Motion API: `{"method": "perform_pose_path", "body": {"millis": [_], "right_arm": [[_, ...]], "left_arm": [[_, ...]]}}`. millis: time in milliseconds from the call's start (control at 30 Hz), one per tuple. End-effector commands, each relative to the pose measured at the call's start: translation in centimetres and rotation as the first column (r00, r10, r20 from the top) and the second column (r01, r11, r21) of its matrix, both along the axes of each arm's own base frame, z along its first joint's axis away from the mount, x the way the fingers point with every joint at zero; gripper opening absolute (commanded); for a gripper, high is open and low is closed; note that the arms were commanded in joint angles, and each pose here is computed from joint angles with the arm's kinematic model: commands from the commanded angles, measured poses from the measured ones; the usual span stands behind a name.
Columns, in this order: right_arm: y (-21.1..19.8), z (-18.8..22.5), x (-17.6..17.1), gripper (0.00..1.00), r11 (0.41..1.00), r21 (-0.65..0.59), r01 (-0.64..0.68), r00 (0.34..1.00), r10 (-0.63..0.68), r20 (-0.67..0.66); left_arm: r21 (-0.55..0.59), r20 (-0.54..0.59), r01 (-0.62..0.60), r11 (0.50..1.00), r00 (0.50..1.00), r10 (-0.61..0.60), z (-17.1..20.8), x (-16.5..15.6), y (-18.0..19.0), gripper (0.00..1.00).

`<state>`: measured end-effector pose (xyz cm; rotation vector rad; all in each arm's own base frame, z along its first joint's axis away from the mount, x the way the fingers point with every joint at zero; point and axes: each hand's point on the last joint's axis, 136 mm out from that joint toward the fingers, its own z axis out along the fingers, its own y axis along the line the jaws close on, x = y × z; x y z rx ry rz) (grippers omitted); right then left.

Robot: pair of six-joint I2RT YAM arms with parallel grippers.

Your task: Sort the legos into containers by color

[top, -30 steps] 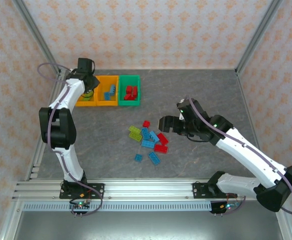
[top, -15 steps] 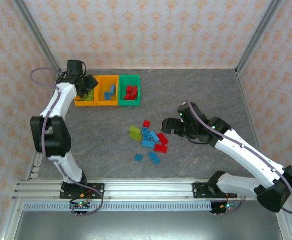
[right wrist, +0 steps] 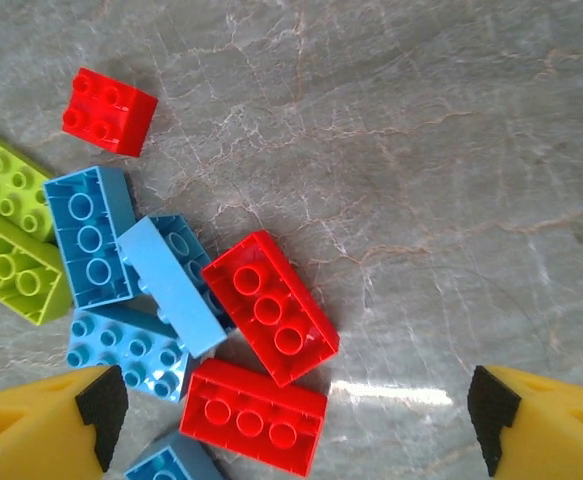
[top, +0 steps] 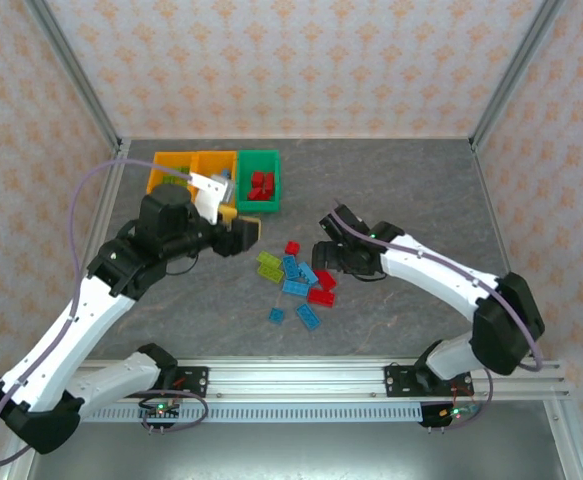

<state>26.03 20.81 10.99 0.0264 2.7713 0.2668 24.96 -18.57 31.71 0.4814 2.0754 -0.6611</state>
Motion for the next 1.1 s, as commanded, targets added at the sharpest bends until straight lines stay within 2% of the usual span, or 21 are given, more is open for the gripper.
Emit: {"method": "perform_pose_path", "body": {"millis": [0, 100, 200, 467, 533, 667, 767, 1000, 1067], "right_arm": [[0.9, -1.9, 0.7, 0.84, 1.0, -0.009, -0.022, 1.0, 0.022, -0.012], [0.1, -3.8, 0.9, 0.65, 0.997, -0.083, -0.009, 0.999, 0.005, -0.041], [-0.1, -5.2, 0.3, 0.53, 0.995, -0.095, -0.007, 0.996, -0.001, -0.086], [1.4, -7.8, -2.2, 0.53, 0.997, -0.007, -0.072, 0.975, 0.069, -0.211], [1.9, -8.4, -2.5, 0.57, 0.997, 0.014, -0.081, 0.968, 0.082, -0.236], [2.1, -9.8, -2.3, 0.6, 0.996, -0.018, -0.087, 0.963, 0.08, -0.257], [1.8, -10.4, -1.8, 0.52, 0.995, -0.053, -0.086, 0.965, 0.07, -0.252], [2.3, -9.6, -1.5, 0.2, 0.996, -0.026, -0.091, 0.97, 0.083, -0.229], [2.1, -8.3, -1.3, 0.18, 0.997, -0.022, -0.079, 0.978, 0.073, -0.193]], "left_arm": [[0.133, 0.014, 0.218, 0.967, 0.975, -0.222, -3.7, -3.0, -0.6, 0.7], [0.167, 0.005, 0.236, 0.957, 0.971, -0.24, -5.7, -3.3, -0.4, 0.72], [0.226, -0.026, 0.232, 0.946, 0.972, -0.232, -7.0, -3.4, 0.3, 0.75], [0.276, -0.063, 0.244, 0.93, 0.97, -0.235, -9.1, -3.3, 0.7, 0.82], [0.278, -0.073, 0.248, 0.928, 0.969, -0.237, -9.2, -3.3, 0.7, 0.83], [0.28, -0.081, 0.252, 0.926, 0.968, -0.239, -9.4, -3.4, 0.7, 0.84], [0.287, -0.076, 0.244, 0.926, 0.97, -0.232, -9.4, -3.3, 0.8, 0.85], [0.297, -0.082, 0.239, 0.924, 0.971, -0.225, -9.7, -3.2, 1.0, 0.85], [0.297, -0.081, 0.24, 0.924, 0.971, -0.226, -9.7, -3.3, 1.0, 0.86]]}}
